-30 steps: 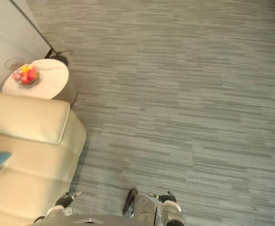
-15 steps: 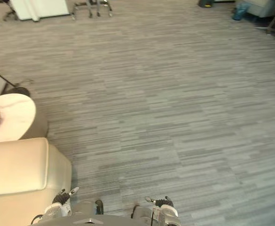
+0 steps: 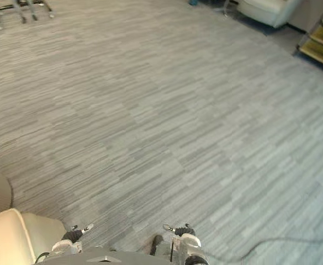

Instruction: Pick up cushions and gather them together orderly.

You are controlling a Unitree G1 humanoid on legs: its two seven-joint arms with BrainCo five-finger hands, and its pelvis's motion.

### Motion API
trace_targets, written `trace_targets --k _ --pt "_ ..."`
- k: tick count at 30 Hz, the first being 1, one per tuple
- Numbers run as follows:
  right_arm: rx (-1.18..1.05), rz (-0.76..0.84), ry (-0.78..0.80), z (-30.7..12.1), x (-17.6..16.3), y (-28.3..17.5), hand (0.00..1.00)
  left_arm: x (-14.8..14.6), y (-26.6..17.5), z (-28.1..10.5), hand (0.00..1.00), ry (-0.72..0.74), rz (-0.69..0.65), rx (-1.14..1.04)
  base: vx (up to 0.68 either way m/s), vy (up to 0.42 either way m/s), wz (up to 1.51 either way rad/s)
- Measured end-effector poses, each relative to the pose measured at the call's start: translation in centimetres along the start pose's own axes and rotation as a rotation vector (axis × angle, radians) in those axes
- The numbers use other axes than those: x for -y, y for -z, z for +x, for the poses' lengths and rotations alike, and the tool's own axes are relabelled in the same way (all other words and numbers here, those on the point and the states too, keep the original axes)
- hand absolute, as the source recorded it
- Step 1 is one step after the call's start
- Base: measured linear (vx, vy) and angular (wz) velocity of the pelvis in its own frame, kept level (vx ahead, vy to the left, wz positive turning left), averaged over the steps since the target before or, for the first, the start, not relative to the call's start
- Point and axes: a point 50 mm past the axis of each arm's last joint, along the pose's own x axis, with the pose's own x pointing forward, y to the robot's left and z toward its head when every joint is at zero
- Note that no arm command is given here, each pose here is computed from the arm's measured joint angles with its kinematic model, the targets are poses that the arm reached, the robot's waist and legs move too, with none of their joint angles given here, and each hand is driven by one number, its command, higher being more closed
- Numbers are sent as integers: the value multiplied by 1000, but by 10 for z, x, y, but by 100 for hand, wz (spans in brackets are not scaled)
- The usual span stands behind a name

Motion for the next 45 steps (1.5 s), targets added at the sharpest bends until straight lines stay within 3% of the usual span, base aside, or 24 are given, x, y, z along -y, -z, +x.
trace_targets --k 6,22,32,41,45 --pt "-11 -28 25 2 9 2 0 -1 -6 1 0 7 61 25 -32 -51 -51" --pt "51 29 30 -3 -2 -8 0 3 -23 -1 0 14 34 116 90 88 -101" --pt "89 24 15 -4 -2 -14 0 -9 -17 -1 0 -8 99 85 300 119 -20" --pt "106 37 12 -2 0 -23 0 -3 -12 1 0 8 136 45 552 -149 15" --pt "125 60 28 1 5 -35 0 14 -21 2 0 45 140 68 509 -257 10"
